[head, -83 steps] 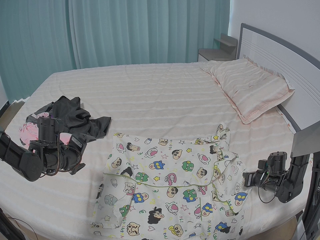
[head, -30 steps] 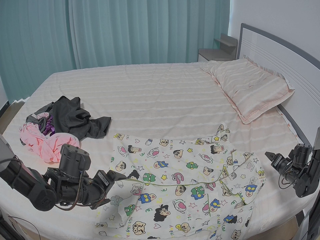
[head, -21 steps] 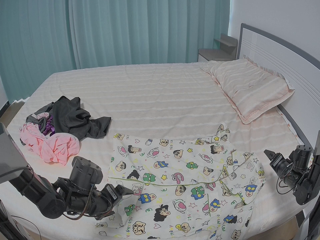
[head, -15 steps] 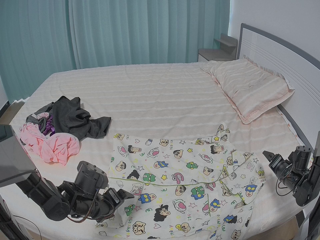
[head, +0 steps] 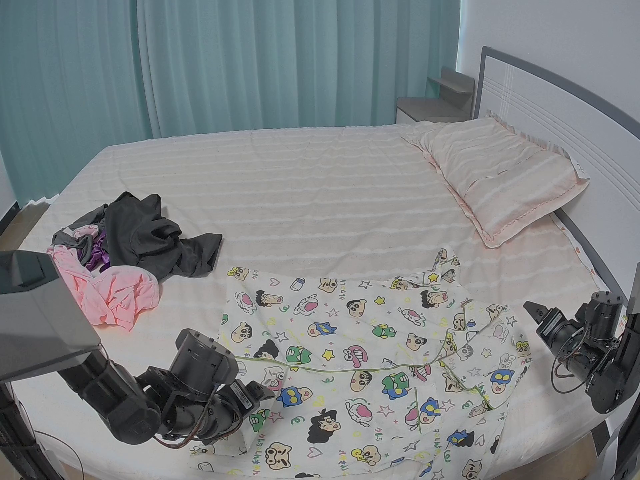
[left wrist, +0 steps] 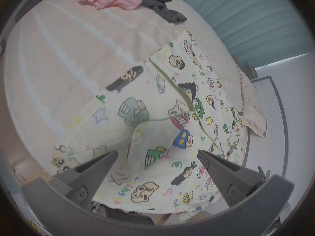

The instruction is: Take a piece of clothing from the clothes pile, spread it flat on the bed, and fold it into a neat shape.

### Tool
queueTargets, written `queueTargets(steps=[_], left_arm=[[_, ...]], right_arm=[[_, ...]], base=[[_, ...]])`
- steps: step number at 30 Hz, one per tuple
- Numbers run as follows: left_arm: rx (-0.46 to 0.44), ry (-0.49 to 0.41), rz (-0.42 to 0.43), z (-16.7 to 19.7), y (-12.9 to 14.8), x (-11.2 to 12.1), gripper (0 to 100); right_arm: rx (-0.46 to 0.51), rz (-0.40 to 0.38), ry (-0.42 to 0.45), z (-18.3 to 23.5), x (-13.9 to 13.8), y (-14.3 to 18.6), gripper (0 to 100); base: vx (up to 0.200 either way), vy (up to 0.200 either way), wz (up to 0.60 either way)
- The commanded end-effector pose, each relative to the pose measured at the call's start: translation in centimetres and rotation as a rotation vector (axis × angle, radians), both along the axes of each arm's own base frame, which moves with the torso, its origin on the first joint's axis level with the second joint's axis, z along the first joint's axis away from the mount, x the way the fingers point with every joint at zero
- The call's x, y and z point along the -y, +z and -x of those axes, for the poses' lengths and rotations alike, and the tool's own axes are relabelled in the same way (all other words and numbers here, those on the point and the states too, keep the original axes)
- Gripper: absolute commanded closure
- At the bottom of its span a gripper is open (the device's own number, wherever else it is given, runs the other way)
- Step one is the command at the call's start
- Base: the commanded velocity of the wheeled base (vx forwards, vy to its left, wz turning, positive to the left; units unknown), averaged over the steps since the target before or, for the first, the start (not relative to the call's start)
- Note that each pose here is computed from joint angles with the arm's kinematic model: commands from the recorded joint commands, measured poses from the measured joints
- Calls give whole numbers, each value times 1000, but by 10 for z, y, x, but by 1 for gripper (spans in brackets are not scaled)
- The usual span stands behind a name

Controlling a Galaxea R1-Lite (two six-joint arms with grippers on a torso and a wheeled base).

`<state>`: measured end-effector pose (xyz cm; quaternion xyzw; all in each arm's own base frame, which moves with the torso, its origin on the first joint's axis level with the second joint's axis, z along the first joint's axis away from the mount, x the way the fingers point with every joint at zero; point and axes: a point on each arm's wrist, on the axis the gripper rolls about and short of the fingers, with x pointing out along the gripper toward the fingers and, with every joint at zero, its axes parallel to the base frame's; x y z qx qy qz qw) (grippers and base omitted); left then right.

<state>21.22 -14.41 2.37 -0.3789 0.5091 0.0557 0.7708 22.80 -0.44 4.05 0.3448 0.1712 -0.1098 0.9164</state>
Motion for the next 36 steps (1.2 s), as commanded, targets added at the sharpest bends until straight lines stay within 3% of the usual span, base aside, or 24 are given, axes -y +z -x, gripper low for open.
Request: queueTargets(steps=[1,9,10,16,24,27,36], left_arm=[[-12,-8,-36,-5,-12,10,0],[-2,-18,-32,-9,-13,16,0],[0,-18,-30,-10,-12,16,100],[-7,10,-47,-10,-13,11,100],[73,102,-31,-22,7,-10,100],[116,83,-39,-23,17,-15,100],[125,73,-92,-26,13,-25,100]], right_arm=[[10,-1,2,-1,-1,1,0],[13,-1,2,0,-1,1,0],[13,-1,2,0,-1,1,0],[12,0,3,0,-1,1,0],[18,0,31,3,-7,4,0],[18,0,34,4,-8,4,0],[18,-1,33,4,-8,4,0]], base=[[0,0,0],[0,0,0],[0,0,0],[0,0,0],[0,0,0],[0,0,0],[0,0,0]])
